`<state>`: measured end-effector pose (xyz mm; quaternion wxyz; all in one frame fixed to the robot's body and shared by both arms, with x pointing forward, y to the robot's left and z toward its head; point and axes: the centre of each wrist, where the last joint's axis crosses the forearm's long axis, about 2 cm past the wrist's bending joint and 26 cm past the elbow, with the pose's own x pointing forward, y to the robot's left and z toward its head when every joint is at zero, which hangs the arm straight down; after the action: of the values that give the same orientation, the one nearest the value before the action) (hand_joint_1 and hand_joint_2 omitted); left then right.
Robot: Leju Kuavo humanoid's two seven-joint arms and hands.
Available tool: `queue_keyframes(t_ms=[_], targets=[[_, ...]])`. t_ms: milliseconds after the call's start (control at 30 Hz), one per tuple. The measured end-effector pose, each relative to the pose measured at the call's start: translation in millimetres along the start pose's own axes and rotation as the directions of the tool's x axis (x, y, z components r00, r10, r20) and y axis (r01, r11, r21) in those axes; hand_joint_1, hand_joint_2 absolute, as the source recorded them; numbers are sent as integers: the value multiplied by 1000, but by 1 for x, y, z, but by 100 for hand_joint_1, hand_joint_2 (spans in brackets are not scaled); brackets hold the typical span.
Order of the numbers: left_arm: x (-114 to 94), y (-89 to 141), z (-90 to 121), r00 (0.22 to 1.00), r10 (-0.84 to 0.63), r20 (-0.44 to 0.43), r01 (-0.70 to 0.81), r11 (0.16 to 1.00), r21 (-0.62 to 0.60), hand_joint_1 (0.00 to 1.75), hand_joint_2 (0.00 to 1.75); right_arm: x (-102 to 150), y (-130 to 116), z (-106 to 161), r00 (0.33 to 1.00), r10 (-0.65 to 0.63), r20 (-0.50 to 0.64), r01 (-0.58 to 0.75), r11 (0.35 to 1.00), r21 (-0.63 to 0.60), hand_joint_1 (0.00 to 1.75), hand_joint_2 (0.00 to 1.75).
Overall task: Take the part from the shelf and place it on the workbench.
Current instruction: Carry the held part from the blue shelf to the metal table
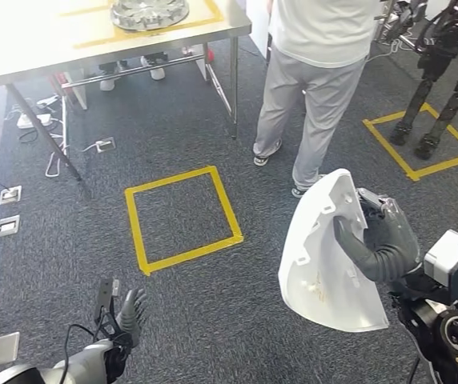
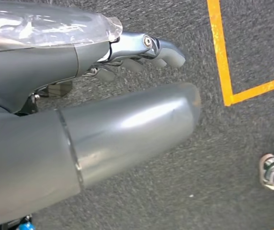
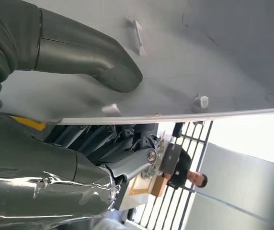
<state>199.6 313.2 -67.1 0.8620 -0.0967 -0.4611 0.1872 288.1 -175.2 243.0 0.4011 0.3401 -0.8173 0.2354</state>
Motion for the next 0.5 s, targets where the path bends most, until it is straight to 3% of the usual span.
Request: queue_keyframes(t_ms=[500], targets=[[-1,-1,0,1000,13,-5,-13,1000,7,0,0,-1,3,1,1000,-5,-10,5,1000,11,175,175]])
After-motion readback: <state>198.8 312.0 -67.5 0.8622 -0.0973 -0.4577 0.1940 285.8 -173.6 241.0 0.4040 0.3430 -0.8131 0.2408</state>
